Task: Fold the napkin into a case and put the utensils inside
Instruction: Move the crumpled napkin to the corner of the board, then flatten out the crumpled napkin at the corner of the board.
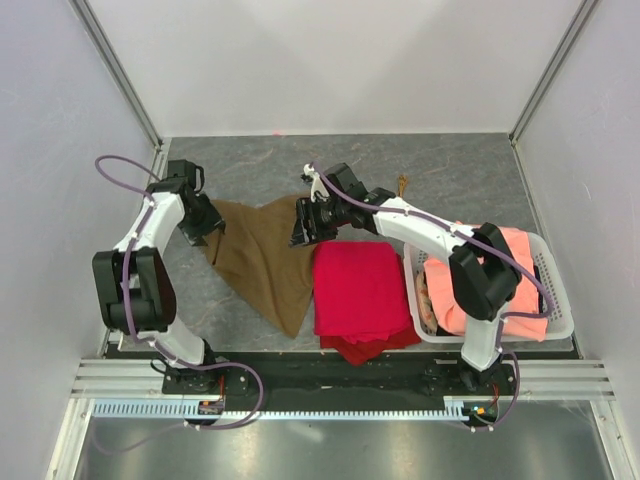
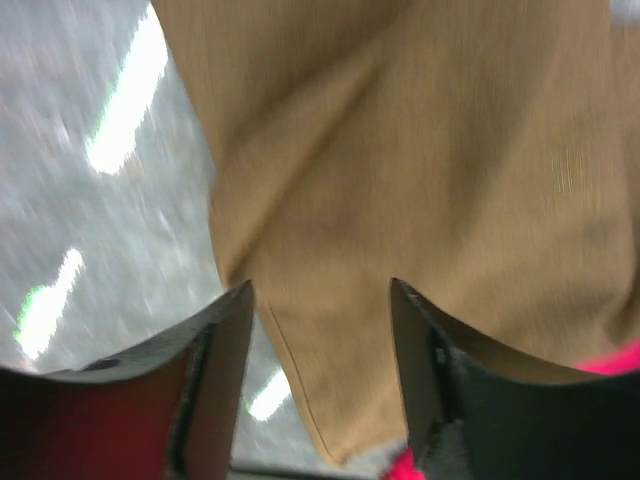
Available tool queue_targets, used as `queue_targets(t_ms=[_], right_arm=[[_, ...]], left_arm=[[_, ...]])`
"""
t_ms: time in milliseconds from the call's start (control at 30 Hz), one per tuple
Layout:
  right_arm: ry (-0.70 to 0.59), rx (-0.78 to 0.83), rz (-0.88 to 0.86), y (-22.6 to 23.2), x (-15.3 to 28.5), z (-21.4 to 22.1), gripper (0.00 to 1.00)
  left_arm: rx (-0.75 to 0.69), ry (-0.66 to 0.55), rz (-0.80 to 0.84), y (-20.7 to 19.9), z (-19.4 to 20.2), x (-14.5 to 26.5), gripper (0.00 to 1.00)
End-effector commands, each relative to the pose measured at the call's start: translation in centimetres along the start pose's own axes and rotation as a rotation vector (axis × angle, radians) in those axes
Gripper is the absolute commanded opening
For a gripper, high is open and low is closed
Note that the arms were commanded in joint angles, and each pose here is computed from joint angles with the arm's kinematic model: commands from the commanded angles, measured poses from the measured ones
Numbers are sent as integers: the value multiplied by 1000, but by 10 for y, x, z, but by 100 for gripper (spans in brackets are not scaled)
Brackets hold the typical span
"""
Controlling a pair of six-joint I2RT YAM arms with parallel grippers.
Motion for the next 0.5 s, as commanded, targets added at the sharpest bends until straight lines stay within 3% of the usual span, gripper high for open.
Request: queue_targets(t_ms=[0, 67, 267, 467], right_arm=[[-13, -39, -16, 6, -7, -27, 56], [-2, -70, -2, -4, -19, -32, 54], [-24, -171, 17, -29, -38, -60, 51], [-48, -277, 34, -58, -62, -84, 47]], left_arm=[[-126, -135, -37, -6, -49, -6, 59], [-138, -159, -26, -11, -59, -9, 59], [-166, -57, -6, -18, -66, -45, 69], [-163, -26, 27, -22, -75, -60, 64]])
Point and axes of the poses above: each gripper's point midway between its finger pads, its own x axis back along the fingers, its own y axis along the line the jaws close on, z = x × y, the point moved 9 cm from there along x, back along the fingers, and after that the axes turned 2 degrees about -x, right-handed, at the moved point
